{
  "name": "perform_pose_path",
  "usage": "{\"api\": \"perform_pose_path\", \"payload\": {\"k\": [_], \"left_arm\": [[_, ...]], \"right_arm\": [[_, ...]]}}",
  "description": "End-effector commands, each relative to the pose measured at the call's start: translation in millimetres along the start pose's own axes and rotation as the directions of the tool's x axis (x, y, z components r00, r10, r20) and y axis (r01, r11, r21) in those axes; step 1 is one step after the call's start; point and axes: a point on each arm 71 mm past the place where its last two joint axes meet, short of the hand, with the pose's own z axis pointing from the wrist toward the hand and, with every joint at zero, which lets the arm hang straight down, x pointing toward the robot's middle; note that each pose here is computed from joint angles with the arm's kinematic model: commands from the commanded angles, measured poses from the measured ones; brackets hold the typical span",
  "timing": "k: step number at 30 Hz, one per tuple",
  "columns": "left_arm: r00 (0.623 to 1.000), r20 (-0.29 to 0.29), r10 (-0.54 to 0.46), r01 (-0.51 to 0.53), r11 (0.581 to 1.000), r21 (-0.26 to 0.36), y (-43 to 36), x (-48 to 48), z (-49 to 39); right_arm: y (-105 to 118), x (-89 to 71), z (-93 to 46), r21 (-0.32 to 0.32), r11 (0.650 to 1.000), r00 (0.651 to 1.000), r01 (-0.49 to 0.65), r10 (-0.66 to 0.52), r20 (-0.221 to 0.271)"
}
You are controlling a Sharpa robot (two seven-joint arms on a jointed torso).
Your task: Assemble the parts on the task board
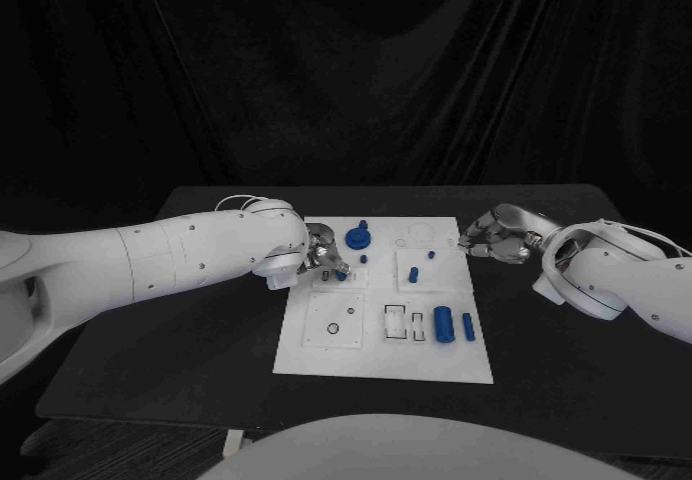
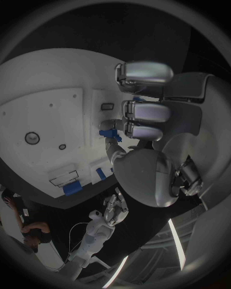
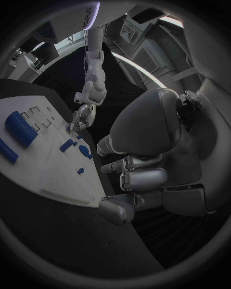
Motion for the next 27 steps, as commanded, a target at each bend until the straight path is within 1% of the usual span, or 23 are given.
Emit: {"api": "perform_pose_path", "payload": {"k": [1, 2, 3, 4, 5, 9, 12, 14, 18, 22, 27], "left_arm": [[0.995, 0.088, -0.037, 0.032, 0.998, 0.062, -3.8, -2.7, -4.3], [0.994, 0.106, -0.032, 0.025, 0.997, 0.07, -3.6, -3.1, -5.9], [0.99, 0.143, -0.018, 0.005, 0.996, 0.086, -3.5, -4.0, -9.2], [0.99, 0.143, -0.018, 0.005, 0.996, 0.086, -3.5, -4.0, -9.2], [0.984, 0.181, -0.004, -0.014, 0.995, 0.101, -3.2, -4.4, -12.7], [0.964, 0.266, 0.019, -0.055, 0.99, 0.131, -1.6, -3.7, -21.3], [0.94, 0.339, 0.041, -0.097, 0.984, 0.15, -0.1, -1.4, -27.4], [0.923, 0.379, 0.058, -0.125, 0.98, 0.155, 1.9, 2.7, -30.1], [0.9, 0.428, 0.085, -0.164, 0.975, 0.15, 5.6, 10.9, -30.4], [0.885, 0.456, 0.095, -0.179, 0.973, 0.145, 8.6, 18.1, -26.4], [0.876, 0.472, 0.096, -0.183, 0.973, 0.141, 9.6, 24.9, -19.7]], "right_arm": [[-2, 1.1, -0.6, 0.017, 1.0, 1.0, 0.003, -0.003, -0.005], [-2, 1.1, -0.7, 0.017, 1.0, 1.0, 0.003, -0.003, -0.005], [-2, 1.1, -0.7, 0.017, 1.0, 1.0, 0.003, -0.003, -0.004], [-2, 1.1, -0.7, 0.017, 1.0, 1.0, 0.003, -0.003, -0.004], [-2, 1.1, -0.8, 0.017, 1.0, 1.0, 0.003, -0.003, -0.003], [-2, 1.0, -1.1, 0.018, 1.0, 1.0, 0.002, -0.002, 0.001], [-3, 1.3, -1.6, 0.017, 1.0, 1.0, 0.001, -0.002, 0.004], [-3, 1.5, -2.0, 0.015, 1.0, 1.0, 0.0, -0.001, 0.011], [-3, 1.7, -3.0, 0.006, 1.0, 1.0, -0.001, 0.001, 0.026], [-3, 1.0, -4.2, -0.009, 1.0, 0.999, -0.003, 0.003, 0.047], [-2, 0.0, -5.4, -0.024, 1.0, 0.998, -0.003, 0.005, 0.068]]}}
